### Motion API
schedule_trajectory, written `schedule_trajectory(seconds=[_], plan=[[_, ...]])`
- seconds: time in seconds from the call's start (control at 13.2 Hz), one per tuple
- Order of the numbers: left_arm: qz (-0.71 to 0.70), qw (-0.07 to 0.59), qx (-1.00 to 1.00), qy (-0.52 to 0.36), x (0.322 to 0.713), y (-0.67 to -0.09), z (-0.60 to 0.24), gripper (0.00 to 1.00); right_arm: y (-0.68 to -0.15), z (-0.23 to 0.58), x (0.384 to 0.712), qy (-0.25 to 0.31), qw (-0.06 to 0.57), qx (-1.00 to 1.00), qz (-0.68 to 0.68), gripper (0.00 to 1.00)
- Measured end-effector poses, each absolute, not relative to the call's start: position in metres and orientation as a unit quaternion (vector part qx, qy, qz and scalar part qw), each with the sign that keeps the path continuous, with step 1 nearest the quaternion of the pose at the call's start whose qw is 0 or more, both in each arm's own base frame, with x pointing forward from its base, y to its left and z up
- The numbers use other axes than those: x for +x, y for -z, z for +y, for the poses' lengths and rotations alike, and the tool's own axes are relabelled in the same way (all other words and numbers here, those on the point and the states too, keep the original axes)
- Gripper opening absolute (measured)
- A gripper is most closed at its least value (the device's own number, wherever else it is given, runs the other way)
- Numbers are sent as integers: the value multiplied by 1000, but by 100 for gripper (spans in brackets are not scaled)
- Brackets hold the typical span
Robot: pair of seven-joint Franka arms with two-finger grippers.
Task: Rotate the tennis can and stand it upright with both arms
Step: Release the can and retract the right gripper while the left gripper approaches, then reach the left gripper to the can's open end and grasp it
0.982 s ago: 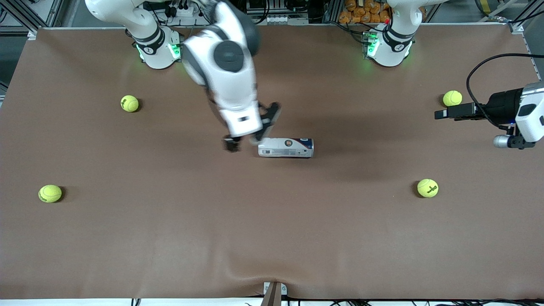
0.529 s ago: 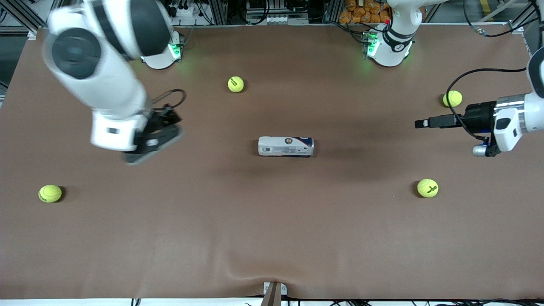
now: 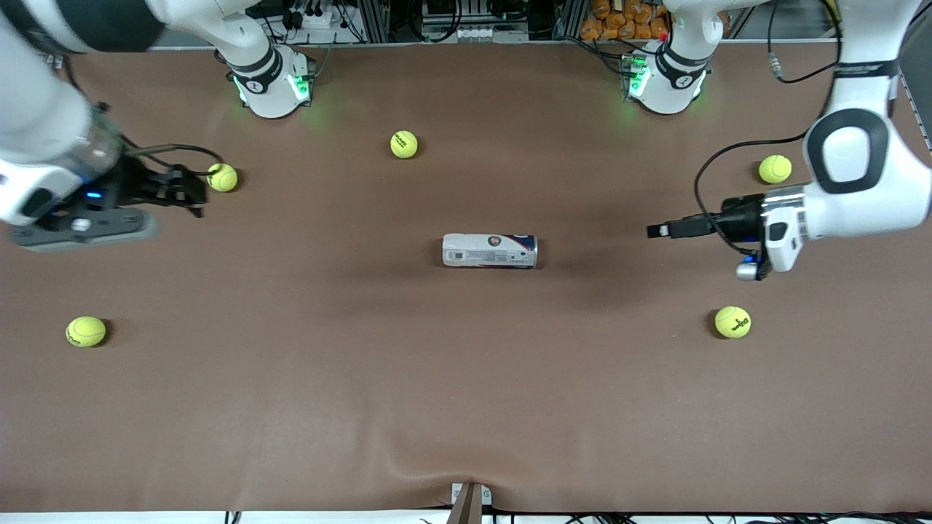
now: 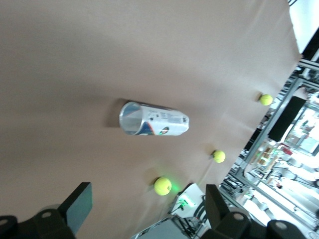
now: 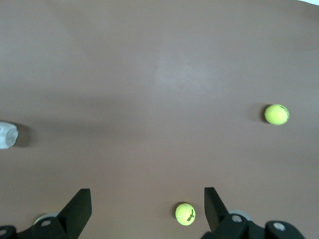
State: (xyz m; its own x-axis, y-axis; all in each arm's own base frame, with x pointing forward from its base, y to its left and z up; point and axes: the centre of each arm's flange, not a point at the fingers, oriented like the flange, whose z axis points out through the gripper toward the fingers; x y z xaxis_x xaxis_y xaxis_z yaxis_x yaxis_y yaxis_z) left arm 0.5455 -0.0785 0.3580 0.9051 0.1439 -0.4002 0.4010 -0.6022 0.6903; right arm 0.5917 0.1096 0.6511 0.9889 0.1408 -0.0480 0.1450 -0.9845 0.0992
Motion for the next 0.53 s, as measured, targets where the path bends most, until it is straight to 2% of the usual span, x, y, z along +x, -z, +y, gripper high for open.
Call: schedule_trajectory(seconds=[0.3, 0.53], plan=[[147, 482, 850, 155, 547, -295, -93, 100, -672, 8, 574, 11, 2, 1000, -4, 100], [115, 513, 838, 144, 543, -243, -117, 100, -667, -31, 549, 9, -19, 999, -29, 100]])
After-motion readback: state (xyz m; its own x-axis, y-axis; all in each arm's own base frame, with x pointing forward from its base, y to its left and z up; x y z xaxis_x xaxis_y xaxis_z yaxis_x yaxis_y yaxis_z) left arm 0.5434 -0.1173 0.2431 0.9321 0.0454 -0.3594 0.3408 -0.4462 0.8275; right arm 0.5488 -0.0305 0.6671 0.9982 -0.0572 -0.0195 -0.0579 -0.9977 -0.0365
